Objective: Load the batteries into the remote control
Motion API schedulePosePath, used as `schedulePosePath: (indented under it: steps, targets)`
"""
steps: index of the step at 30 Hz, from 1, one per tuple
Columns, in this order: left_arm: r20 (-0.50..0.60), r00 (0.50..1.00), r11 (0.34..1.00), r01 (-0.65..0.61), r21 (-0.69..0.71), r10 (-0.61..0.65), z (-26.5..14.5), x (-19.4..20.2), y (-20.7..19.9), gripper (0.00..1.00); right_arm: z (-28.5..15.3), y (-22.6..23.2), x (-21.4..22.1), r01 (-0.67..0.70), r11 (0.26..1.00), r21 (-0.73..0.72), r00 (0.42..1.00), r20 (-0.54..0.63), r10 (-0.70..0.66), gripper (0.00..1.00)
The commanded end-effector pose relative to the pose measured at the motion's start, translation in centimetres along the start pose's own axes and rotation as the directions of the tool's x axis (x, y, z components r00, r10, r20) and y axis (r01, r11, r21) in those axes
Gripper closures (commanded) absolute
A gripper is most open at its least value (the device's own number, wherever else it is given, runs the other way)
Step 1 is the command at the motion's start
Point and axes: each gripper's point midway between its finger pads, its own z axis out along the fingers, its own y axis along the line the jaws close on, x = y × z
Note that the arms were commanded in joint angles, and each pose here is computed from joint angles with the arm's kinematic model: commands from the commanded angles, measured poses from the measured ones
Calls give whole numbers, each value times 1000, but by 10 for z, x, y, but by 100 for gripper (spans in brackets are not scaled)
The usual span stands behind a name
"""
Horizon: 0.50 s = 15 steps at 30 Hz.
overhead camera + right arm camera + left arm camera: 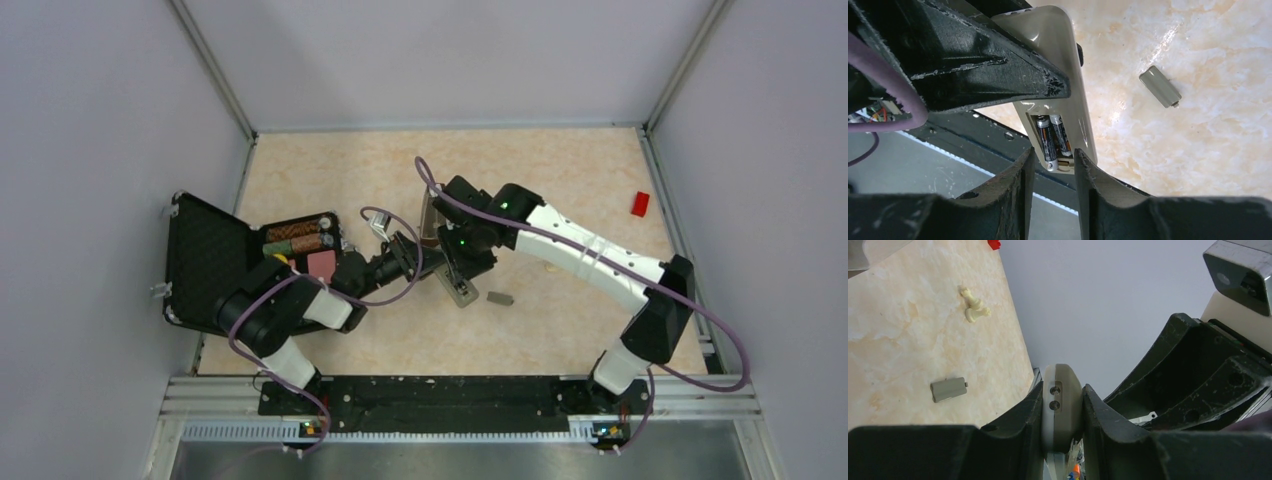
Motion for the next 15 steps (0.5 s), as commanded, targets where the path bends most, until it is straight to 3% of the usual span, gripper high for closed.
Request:
schedulePosePath:
  steps: [1, 9, 15]
  targets:
    - [17, 1000, 991, -18, 135, 16, 4, -5, -34, 100, -42, 2, -17, -54, 997, -58, 989, 136, 61, 67]
    - [49, 997, 985, 56, 161, -65, 8, -16, -44, 100, -45, 7, 1, 15, 982, -186, 976, 218, 26, 81]
    - [56, 995, 987, 76, 144, -85, 9, -18, -45, 100, -42, 7, 9, 34, 979, -201, 979, 205, 8, 81]
